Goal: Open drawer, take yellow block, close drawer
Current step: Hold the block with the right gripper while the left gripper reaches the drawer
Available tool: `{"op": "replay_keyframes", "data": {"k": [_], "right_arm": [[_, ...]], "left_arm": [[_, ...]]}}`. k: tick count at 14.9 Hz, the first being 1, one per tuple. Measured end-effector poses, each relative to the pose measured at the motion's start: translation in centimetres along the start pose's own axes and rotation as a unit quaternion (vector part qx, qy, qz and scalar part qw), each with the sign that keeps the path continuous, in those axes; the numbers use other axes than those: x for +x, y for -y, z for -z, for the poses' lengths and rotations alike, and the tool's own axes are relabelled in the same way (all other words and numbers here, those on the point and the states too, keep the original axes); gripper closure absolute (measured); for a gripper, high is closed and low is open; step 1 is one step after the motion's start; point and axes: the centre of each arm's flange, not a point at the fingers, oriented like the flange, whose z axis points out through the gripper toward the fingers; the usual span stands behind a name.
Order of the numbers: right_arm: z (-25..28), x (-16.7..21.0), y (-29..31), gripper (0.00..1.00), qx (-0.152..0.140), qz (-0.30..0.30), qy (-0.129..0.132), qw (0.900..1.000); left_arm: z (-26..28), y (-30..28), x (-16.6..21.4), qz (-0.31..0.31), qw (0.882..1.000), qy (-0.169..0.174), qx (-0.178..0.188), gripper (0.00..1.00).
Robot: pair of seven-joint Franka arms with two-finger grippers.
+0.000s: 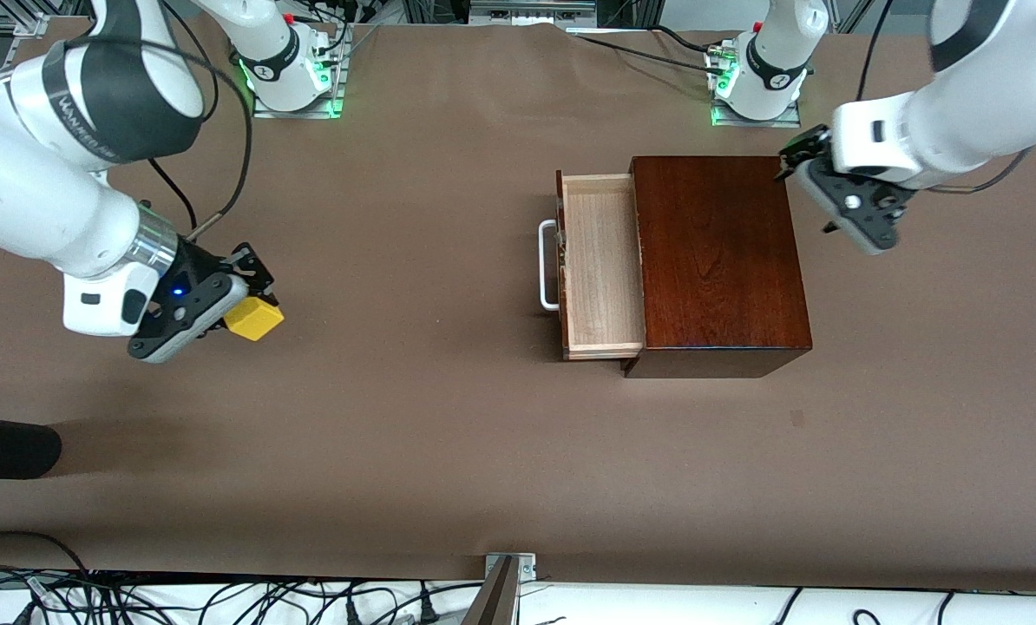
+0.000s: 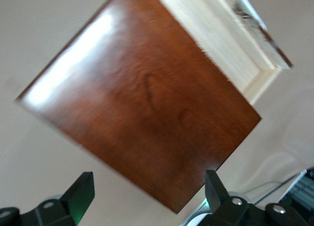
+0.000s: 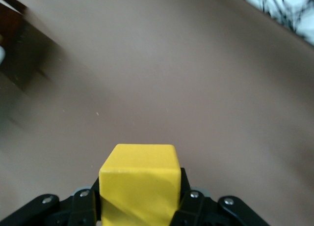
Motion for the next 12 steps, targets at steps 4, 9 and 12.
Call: {"op": "replay_keyframes", "data": {"k": [4, 9, 12], "right_arm": [[-4.2, -3.0, -0.5, 0.44, -0.017, -0.105, 0.051, 0.993], [-11.6, -7.6, -3.4, 0.44, -0.024, -0.179, 0.074, 0.981], [-16.2, -10.7, -4.8, 0.44, -0.032, -0.197, 0.058, 0.978]], "left_arm": [[-3.4, -8.4, 9.1, -0.110, 0.993, 0.012, -0.034, 0.00], [-9.8, -15.5, 17.0, -0.207, 0.976, 0.032, -0.055, 0.00], [-13.7, -17.8, 21.5, -0.260, 0.965, -0.012, -0.036, 0.00]]}}
